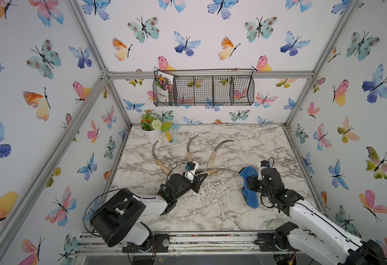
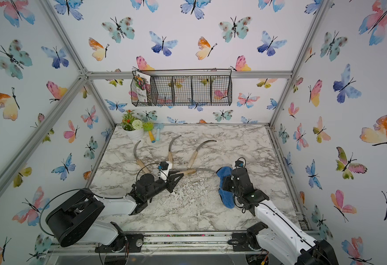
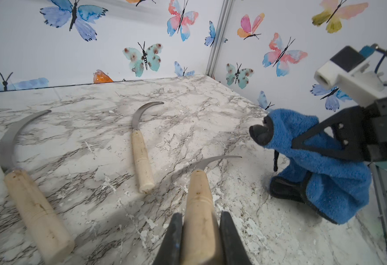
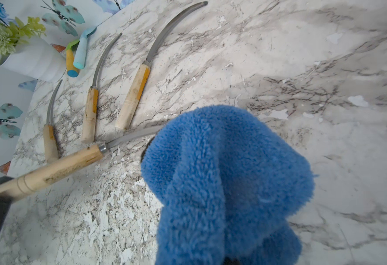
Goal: Wipe small sickles with rags
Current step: Adjust the small sickle.
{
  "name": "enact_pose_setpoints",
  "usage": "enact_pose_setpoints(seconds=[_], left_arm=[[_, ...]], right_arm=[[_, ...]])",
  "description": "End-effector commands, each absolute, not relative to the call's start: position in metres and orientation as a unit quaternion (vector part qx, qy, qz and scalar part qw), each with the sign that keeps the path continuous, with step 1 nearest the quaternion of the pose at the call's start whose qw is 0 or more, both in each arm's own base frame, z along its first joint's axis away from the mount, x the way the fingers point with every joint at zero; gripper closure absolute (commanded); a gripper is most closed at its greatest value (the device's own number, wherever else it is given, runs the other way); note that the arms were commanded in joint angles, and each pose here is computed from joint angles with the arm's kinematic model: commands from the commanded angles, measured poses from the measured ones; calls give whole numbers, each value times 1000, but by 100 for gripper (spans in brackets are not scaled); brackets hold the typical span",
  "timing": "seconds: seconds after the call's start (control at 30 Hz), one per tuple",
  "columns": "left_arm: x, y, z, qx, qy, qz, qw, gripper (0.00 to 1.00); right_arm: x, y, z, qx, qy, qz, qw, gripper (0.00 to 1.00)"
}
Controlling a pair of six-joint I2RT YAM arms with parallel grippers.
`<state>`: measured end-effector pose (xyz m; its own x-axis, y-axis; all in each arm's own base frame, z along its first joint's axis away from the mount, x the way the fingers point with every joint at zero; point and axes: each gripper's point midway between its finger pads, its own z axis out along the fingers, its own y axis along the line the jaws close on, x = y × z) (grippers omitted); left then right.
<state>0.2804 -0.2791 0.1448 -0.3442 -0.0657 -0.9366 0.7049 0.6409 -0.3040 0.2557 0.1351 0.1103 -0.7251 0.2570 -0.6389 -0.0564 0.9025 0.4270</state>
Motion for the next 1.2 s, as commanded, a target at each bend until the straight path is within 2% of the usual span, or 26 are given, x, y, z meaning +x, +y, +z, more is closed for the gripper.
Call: enact_pose_setpoints(seconds=[0.0,0.3,0.5,0.7,1.17], left_arm=[[289,-289,156,176,748,-427,475,100],[283,-304,198,154,730,-495,445,100],[273,-330,193,182,743,-488,420,100],[247,-362,185,231,747,-485,392,100],[197,-384,155,298,752,-479,341,100]], right_arm=[[250,155,122,27,888,262,378,99],[242,204,121,-26,873,326,362,99],[238,226,124,-41,866,343,361,99],[245,225,129,-19,862,343,372,99],[253,213,145,4,858,321,400,99]])
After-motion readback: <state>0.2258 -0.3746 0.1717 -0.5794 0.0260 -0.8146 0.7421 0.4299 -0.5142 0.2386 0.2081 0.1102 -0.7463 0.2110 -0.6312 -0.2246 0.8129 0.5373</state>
